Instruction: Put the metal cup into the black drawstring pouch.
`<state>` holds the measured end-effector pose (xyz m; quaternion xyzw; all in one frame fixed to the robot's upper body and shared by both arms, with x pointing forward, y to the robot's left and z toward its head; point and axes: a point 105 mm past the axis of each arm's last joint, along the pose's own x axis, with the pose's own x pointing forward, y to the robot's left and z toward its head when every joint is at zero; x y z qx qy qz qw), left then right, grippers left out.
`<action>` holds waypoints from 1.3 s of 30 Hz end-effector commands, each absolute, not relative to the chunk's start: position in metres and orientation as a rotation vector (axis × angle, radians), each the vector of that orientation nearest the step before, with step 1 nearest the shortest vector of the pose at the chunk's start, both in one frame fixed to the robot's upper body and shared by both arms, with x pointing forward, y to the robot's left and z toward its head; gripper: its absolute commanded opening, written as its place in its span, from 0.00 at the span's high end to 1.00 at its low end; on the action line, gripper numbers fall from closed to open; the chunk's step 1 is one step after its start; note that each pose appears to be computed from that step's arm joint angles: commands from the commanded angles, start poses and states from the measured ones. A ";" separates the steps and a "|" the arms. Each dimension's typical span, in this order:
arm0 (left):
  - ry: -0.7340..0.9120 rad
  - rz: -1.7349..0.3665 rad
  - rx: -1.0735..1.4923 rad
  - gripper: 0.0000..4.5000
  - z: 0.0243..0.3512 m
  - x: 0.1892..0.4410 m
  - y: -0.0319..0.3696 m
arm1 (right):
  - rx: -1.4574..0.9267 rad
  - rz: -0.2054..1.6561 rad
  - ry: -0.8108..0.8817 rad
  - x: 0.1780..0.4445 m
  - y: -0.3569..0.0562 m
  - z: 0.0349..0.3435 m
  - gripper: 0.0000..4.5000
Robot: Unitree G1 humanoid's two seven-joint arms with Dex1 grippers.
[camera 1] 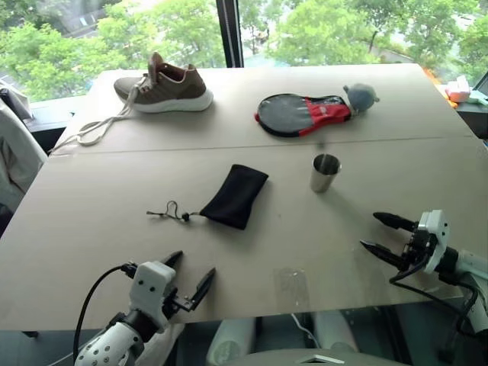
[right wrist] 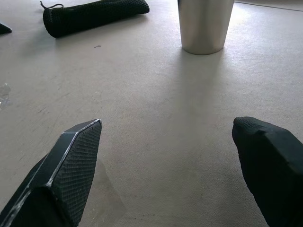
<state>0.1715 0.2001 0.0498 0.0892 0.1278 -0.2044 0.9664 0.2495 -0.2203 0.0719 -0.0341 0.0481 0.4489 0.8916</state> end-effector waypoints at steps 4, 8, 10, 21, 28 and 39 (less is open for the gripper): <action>0.257 -0.430 0.174 0.00 0.050 0.174 0.200 | -0.081 0.925 0.070 0.247 -0.227 0.074 0.01; 0.254 -0.433 0.175 0.00 0.050 0.176 0.200 | -0.080 0.924 0.066 0.247 -0.227 0.073 0.01; 0.252 -0.435 0.175 0.00 0.051 0.177 0.200 | -0.079 0.923 0.064 0.246 -0.227 0.072 0.01; 0.226 -0.449 0.181 0.00 0.055 0.181 0.199 | -0.072 0.924 0.054 0.244 -0.228 0.071 0.01; 0.087 -0.522 0.481 0.00 0.080 0.211 0.196 | -0.027 0.986 0.017 0.226 -0.215 0.075 0.01; -0.070 -0.607 0.898 0.00 0.096 0.263 0.185 | 0.072 1.049 -0.040 0.185 -0.163 0.089 0.01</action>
